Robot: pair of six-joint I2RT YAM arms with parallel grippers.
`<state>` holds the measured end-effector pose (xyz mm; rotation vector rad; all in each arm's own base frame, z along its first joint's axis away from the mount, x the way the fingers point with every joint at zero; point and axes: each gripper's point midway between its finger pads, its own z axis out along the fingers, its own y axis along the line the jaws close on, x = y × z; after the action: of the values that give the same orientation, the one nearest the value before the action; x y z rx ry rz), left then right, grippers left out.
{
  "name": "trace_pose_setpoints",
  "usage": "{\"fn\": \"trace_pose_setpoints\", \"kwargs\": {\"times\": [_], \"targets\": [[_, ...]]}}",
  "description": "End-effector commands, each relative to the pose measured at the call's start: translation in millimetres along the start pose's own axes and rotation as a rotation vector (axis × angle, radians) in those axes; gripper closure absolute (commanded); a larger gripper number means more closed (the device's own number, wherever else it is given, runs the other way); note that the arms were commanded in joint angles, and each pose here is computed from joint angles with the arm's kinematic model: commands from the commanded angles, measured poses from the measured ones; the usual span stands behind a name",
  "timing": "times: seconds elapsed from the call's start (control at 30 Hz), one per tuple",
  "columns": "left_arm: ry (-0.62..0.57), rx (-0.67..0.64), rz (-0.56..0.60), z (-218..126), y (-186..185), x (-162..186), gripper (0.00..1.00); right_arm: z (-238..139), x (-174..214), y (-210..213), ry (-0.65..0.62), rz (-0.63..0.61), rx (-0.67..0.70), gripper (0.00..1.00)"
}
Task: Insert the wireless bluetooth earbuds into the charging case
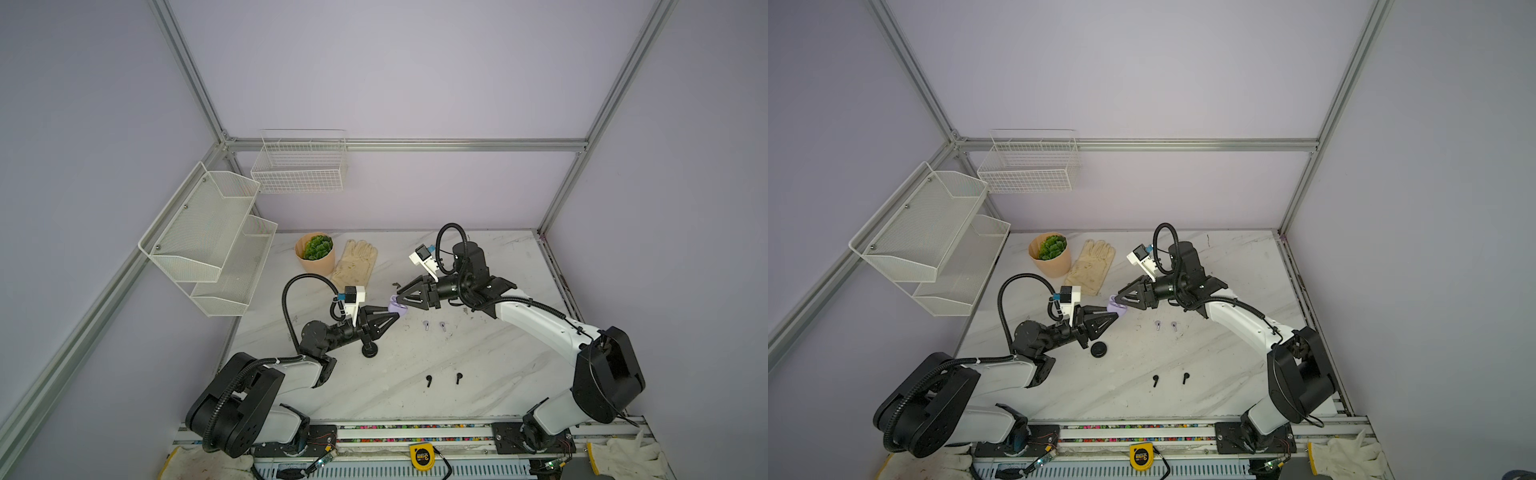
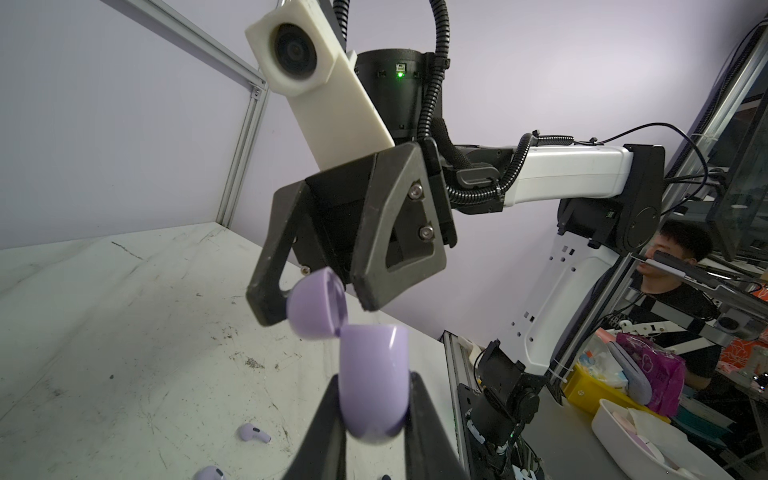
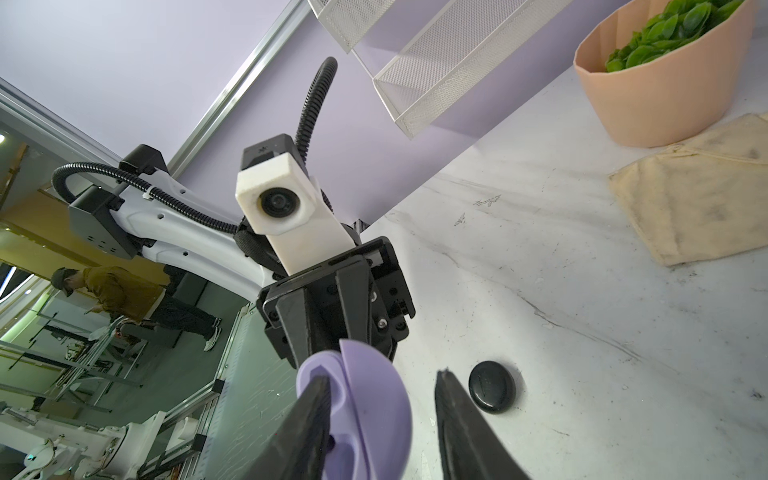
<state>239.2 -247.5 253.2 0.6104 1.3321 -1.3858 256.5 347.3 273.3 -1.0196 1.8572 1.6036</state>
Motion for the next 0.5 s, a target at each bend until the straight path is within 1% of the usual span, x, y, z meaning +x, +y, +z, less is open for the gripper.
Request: {"fn": "trace_pose_setpoints", "kwargs": {"times": [0.0, 0.47], "targets": [[-0.058, 0.065, 0.09, 7.5, -15.0, -23.4, 1.0, 2.8, 1.6, 4.1, 0.009, -0.022, -0.03, 0.56], [-0.057, 0.066, 0.088, 7.7, -14.8, -23.3, 1.0, 3.1, -2.9, 9.2, 0.004, -0.038, -0.045, 0.7]]}}
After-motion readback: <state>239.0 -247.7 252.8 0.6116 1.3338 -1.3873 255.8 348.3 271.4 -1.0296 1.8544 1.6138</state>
